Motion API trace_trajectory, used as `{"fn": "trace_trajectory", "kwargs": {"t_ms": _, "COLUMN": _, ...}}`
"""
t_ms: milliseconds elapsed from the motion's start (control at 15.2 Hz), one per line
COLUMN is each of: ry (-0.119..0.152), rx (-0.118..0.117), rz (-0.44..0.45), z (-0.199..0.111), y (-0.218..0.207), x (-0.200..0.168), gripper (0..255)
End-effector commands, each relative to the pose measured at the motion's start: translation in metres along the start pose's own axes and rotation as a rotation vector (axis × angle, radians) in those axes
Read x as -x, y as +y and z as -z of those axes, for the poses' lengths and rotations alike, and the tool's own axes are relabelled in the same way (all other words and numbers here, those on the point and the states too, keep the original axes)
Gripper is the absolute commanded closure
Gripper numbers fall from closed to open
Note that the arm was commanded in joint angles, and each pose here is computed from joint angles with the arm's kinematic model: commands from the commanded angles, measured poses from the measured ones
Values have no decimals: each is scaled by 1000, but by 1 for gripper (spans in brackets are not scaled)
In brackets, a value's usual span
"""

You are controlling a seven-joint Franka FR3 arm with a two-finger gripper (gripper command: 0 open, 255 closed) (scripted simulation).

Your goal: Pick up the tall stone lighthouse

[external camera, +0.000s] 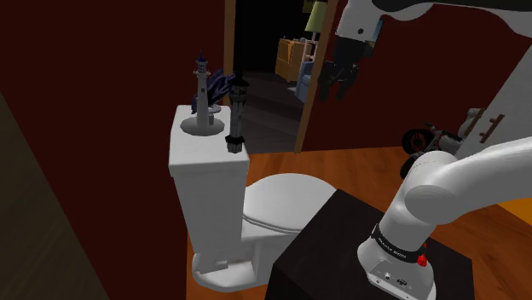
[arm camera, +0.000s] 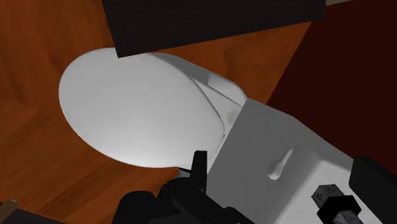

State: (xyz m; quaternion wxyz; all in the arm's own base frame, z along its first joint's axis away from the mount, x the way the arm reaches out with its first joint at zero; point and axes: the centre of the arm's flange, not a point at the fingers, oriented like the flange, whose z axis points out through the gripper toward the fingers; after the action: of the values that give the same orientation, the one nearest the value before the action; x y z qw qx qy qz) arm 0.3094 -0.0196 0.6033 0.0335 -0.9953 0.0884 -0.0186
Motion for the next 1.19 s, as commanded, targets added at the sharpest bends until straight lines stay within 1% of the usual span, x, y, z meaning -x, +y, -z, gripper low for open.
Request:
{"fn": "trace_trajectory", "kwargs": {"t_ms": 0, "ry": 0, "rx": 0, "rz": 0, "z": 0, "y": 0, "x": 0, "gripper": 0}}
{"fn": "trace_trajectory", "kwargs": {"t_ms": 1122, "ry": 216, "rx": 175, "rz": 84, "z": -3, "y": -178, "x": -130, "gripper": 0}}
